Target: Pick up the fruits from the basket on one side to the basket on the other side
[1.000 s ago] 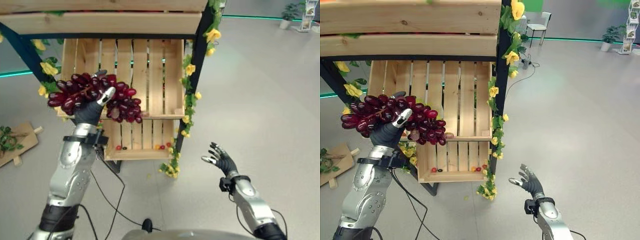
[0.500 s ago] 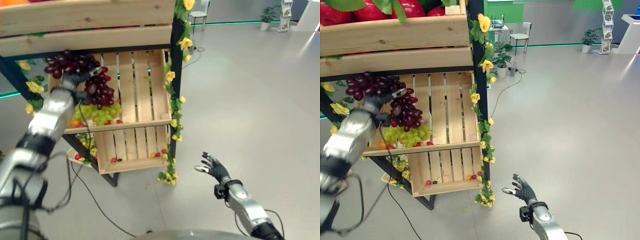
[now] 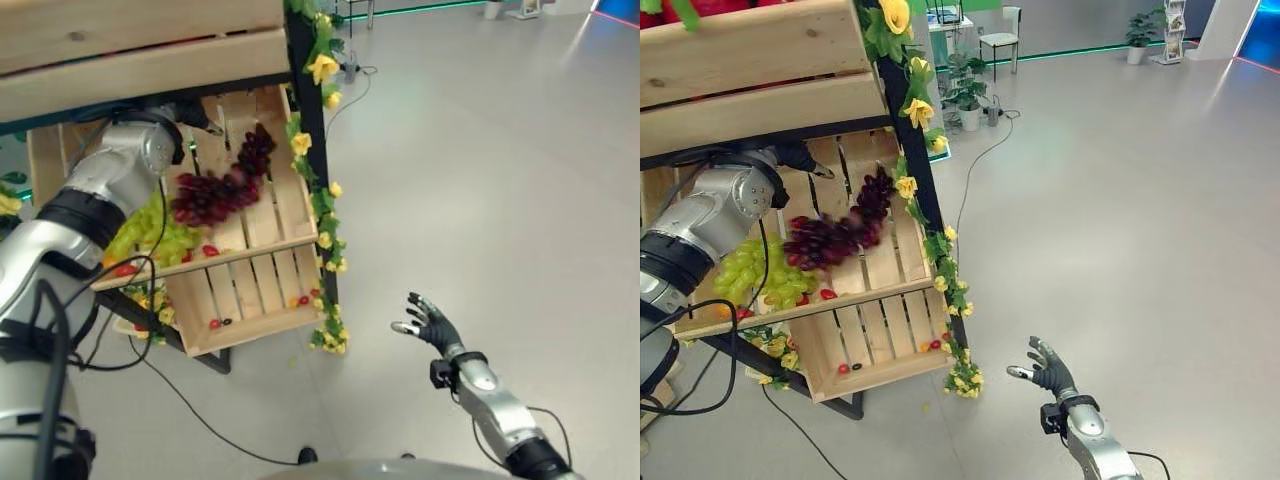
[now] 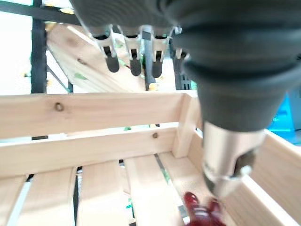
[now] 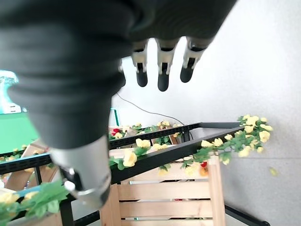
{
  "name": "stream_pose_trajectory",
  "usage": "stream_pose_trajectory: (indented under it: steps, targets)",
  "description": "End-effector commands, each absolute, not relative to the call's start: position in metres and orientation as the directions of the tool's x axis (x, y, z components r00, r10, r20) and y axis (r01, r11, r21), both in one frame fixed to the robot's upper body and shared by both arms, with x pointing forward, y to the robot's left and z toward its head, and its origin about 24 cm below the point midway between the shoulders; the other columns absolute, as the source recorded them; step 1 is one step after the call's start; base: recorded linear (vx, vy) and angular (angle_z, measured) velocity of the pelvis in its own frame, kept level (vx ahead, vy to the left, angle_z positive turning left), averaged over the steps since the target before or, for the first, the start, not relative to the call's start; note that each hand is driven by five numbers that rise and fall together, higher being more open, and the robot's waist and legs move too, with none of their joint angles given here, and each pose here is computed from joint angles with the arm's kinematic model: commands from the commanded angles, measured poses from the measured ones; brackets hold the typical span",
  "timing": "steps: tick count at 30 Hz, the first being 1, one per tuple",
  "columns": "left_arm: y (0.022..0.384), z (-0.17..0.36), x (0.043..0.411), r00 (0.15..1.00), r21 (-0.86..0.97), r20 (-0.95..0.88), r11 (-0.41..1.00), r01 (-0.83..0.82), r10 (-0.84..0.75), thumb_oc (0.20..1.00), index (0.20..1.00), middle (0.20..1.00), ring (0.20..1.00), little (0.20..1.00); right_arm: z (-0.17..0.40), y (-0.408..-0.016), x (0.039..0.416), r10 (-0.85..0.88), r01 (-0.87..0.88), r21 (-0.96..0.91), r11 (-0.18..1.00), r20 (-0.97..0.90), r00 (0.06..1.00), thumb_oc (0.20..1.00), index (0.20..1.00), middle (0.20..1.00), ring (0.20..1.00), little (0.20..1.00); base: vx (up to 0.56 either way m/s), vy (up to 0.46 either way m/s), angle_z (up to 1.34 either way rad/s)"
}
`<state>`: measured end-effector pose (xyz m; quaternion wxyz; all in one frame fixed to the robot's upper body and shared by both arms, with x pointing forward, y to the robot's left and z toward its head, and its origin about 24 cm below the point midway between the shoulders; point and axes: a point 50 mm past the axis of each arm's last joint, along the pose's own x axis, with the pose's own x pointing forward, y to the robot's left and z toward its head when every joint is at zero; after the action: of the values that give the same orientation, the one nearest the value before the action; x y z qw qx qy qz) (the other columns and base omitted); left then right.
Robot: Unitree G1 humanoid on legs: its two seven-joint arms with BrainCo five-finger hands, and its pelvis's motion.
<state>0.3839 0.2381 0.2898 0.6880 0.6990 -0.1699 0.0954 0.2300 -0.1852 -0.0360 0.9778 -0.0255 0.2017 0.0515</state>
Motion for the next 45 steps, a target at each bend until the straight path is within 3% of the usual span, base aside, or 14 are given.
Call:
stream_pose_trajectory:
  steps: [1, 5, 12, 14, 15, 16, 19, 20, 25, 29, 34, 45]
  targets:
    - [0.273, 0.346, 0.364, 0.83, 0.83, 0.558, -0.013, -0.558, 0.006, 1.0, 1.0, 1.0, 1.0, 1.0, -0.01, -0.191, 0.244, 0.091, -0.106, -0.042, 0.993, -0.266, 0.96, 1.0, 1.0, 1.0, 1.0, 1.0, 0.01, -0.007, 0.1]
    - [0.281, 0.343, 0.358, 0.847, 0.844, 0.531, -0.087, -0.529, 0.003, 1.0, 1.0, 1.0, 1.0, 1.0, -0.013, -0.192, 0.242, 0.089, -0.106, -0.048, 0.993, -0.277, 0.957, 1.0, 1.0, 1.0, 1.0, 1.0, 0.0, -0.003, 0.01]
    - [0.294, 0.34, 0.351, 0.853, 0.853, 0.521, -0.014, -0.521, 0.037, 1.0, 1.0, 1.0, 1.0, 1.0, -0.017, -0.188, 0.24, 0.117, -0.137, -0.044, 0.99, -0.303, 0.946, 1.0, 1.0, 1.0, 1.0, 1.0, 0.01, -0.001, 0.05]
    - [0.295, 0.335, 0.34, 0.812, 0.778, 0.582, 0.267, -0.569, 0.033, 1.0, 1.0, 1.0, 1.0, 1.0, -0.019, -0.185, 0.238, 0.123, -0.138, -0.027, 0.99, -0.31, 0.943, 1.0, 1.0, 1.0, 1.0, 1.0, 0.0, 0.0, 0.0]
    - [0.297, 0.333, 0.339, 0.813, 0.777, 0.581, 0.27, -0.569, 0.039, 1.0, 1.0, 1.0, 1.0, 1.0, -0.019, -0.186, 0.237, 0.124, -0.141, -0.032, 0.989, -0.312, 0.942, 1.0, 1.0, 1.0, 1.0, 1.0, 0.0, -0.008, -0.05]
    - [0.3, 0.308, 0.329, 0.816, 0.679, 0.576, 0.526, -0.512, 0.051, 1.0, 1.0, 1.0, 1.0, 1.0, -0.02, -0.186, 0.236, 0.112, -0.127, -0.027, 0.992, -0.312, 0.943, 1.0, 1.0, 1.0, 1.0, 1.0, 0.0, -0.007, -0.07]
    - [0.298, 0.246, 0.304, 0.84, 0.327, 0.534, 0.893, -0.31, 0.096, 1.0, 1.0, 1.0, 1.0, 1.0, -0.02, -0.188, 0.233, 0.09, -0.101, -0.019, 0.995, -0.312, 0.946, 1.0, 1.0, 1.0, 1.0, 1.0, 0.0, -0.003, -0.05]
    - [0.288, 0.23, 0.299, 0.838, 0.212, 0.536, 0.945, -0.251, 0.102, 1.0, 1.0, 1.0, 1.0, 1.0, -0.02, -0.188, 0.233, 0.074, -0.081, -0.011, 0.997, -0.306, 0.949, 1.0, 1.0, 1.0, 1.0, 1.0, 0.0, 0.0, 0.0]
    - [0.247, 0.182, 0.265, 0.861, -0.029, 0.506, 0.999, -0.035, 0.044, 1.0, 1.0, 1.0, 1.0, 1.0, -0.019, -0.192, 0.23, 0.041, -0.044, -0.006, 0.999, -0.298, 0.954, 1.0, 1.0, 1.0, 1.0, 1.0, -0.01, 0.002, 0.04]
    - [0.222, 0.168, 0.246, 0.867, -0.089, 0.498, 0.992, 0.088, -0.033, 1.0, 1.0, 1.0, 1.0, 1.0, -0.014, -0.196, 0.23, 0.023, -0.026, -0.007, 1.0, -0.278, 0.96, 1.0, 1.0, 1.0, 1.0, 1.0, -0.01, 0.009, 0.03]
    - [0.196, 0.156, 0.233, 0.87, -0.133, 0.476, 0.967, 0.22, -0.132, 1.0, 1.0, 1.0, 1.0, 1.0, -0.006, -0.198, 0.233, 0.016, -0.015, 0.003, 1.0, -0.239, 0.971, 1.0, 1.0, 1.0, 1.0, 1.0, -0.03, 0.014, 0.0]
    - [0.166, 0.135, 0.235, 0.885, -0.147, 0.39, 0.931, 0.333, -0.255, 1.0, 1.0, 1.0, 1.0, 1.0, 0.017, -0.207, 0.235, -0.062, 0.067, 0.039, 0.997, -0.117, 0.991, 1.0, 1.0, 1.0, 1.0, 1.0, -0.05, 0.028, -0.06]
